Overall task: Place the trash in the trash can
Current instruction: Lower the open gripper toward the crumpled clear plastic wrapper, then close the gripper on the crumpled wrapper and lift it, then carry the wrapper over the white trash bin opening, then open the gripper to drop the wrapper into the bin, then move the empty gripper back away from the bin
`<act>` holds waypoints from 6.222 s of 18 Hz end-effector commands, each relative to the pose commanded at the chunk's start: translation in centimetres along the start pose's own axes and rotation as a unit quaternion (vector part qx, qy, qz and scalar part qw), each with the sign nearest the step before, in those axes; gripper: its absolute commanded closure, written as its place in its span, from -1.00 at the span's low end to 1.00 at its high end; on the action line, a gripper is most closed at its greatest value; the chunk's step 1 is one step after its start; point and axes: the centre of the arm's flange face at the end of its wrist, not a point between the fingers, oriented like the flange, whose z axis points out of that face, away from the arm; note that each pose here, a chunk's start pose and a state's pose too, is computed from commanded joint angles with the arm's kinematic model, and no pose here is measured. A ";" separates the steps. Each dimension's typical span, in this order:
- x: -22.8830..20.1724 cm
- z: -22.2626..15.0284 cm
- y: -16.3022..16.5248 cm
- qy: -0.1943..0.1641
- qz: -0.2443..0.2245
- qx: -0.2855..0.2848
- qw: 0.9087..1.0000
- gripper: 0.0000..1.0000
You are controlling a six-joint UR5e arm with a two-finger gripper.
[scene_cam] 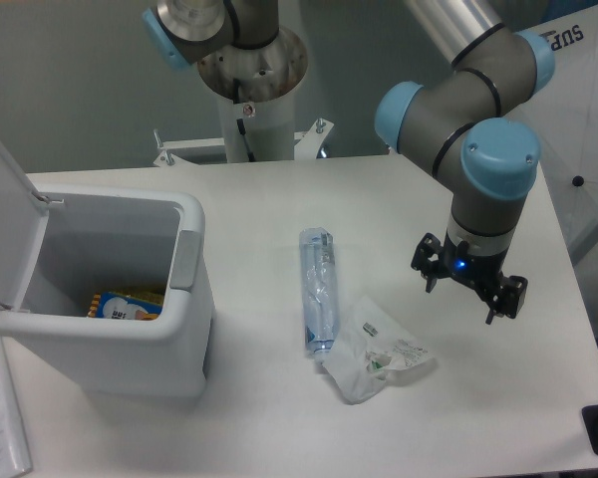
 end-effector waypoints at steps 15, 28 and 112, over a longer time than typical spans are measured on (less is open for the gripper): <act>3.9 5.3 -3.6 0.032 -0.113 0.058 0.991 -1.00; 4.6 12.8 -7.3 0.066 -0.120 0.017 0.990 -1.00; -1.2 -8.5 -2.0 -0.037 -0.126 0.208 0.969 -1.00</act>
